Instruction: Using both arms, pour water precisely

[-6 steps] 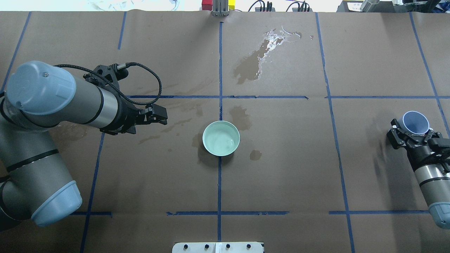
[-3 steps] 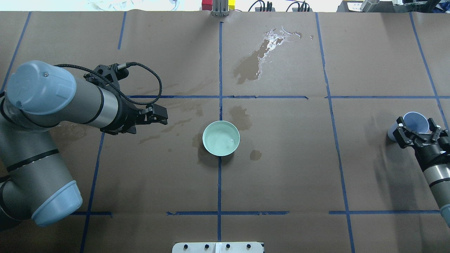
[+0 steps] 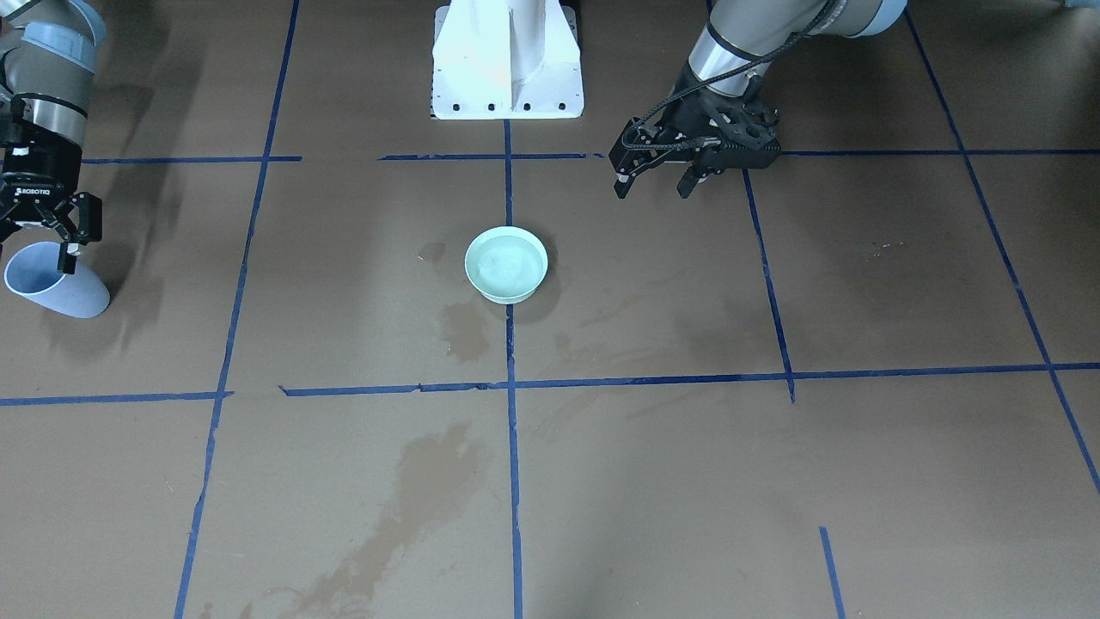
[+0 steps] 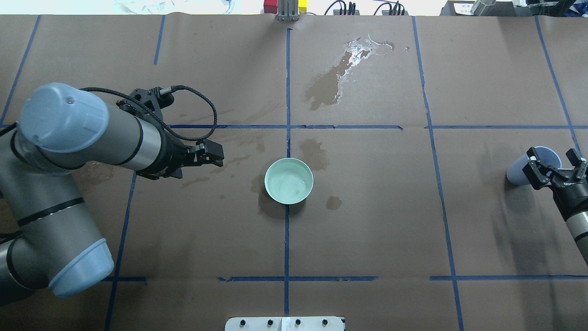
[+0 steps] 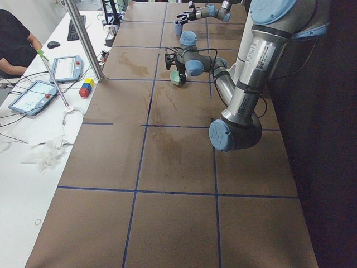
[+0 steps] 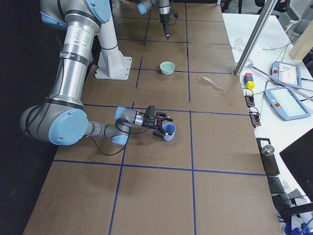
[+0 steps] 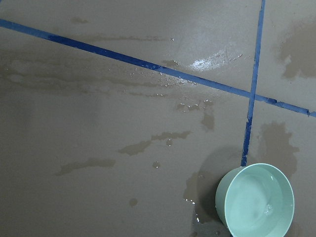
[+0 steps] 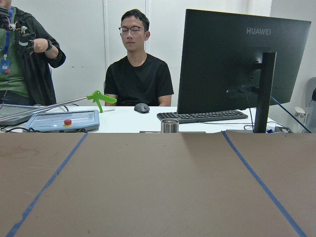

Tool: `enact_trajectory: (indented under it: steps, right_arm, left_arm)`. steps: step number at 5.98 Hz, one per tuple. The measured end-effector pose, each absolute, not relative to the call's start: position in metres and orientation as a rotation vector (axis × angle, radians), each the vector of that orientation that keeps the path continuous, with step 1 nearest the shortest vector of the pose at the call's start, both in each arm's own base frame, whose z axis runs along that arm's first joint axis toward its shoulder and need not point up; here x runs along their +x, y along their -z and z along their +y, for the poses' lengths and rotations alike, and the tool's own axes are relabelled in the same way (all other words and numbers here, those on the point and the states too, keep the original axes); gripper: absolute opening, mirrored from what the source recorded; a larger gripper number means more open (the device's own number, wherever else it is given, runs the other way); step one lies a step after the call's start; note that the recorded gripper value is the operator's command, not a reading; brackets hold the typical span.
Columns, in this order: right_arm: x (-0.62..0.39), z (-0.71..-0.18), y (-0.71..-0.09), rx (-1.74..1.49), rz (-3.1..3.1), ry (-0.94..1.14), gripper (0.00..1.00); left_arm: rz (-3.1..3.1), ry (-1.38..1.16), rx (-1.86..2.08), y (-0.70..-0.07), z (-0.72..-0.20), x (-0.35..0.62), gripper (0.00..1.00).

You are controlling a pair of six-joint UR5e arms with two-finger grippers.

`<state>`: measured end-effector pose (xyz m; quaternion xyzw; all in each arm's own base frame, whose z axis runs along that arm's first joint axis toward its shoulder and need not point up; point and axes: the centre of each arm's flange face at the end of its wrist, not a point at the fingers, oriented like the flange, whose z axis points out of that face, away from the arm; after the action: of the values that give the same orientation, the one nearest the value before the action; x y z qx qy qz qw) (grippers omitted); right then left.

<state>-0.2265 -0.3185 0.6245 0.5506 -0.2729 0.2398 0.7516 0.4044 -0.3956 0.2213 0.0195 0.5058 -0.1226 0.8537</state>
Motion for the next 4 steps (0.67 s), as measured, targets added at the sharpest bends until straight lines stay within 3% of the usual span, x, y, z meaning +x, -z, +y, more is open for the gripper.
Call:
enact_trajectory:
  steps: [4]
  right_arm:
    - [-0.187, -0.354, -0.598, 1.140, -0.604, -0.447, 1.00]
  left_arm:
    - [0.993, 0.249, -0.019, -0.214, -0.405, 0.468, 0.99]
